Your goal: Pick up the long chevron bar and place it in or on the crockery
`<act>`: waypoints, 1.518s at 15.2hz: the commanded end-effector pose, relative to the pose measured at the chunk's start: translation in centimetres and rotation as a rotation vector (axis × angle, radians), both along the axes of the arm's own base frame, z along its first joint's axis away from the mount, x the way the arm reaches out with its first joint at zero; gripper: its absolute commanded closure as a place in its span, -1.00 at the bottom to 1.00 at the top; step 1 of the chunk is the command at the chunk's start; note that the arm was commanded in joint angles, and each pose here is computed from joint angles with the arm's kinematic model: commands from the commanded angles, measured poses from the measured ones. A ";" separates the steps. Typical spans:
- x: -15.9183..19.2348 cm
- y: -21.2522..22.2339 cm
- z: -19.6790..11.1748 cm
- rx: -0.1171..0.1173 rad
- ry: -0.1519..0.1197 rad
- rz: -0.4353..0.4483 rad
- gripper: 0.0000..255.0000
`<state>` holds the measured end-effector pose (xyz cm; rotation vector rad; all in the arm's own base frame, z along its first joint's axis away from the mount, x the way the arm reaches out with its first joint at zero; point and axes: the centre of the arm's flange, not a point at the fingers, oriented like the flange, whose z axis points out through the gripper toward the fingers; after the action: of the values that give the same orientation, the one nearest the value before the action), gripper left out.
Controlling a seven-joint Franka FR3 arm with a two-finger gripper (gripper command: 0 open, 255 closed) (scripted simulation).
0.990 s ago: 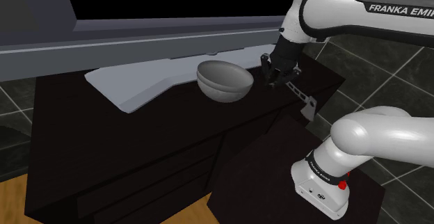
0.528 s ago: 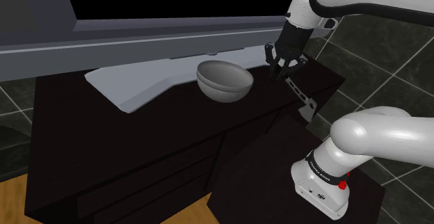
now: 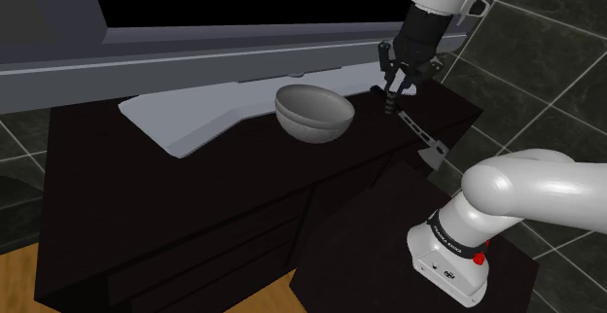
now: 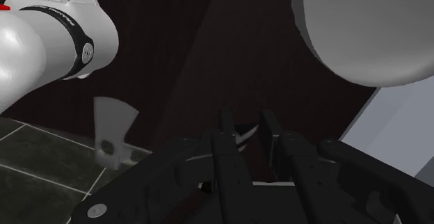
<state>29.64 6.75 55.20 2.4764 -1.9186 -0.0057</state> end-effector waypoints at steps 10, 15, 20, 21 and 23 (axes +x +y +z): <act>2.1 4.9 3.7 0.000 0.000 0.000 1.00; 4.8 10.9 4.2 0.000 0.000 0.000 1.00; 7.4 17.0 4.6 0.000 0.000 0.000 1.00; 7.9 18.2 4.7 0.000 0.000 0.000 1.00; 9.0 20.6 4.8 0.000 0.000 0.000 1.00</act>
<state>38.25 26.24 59.97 2.4759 -1.9158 -0.0040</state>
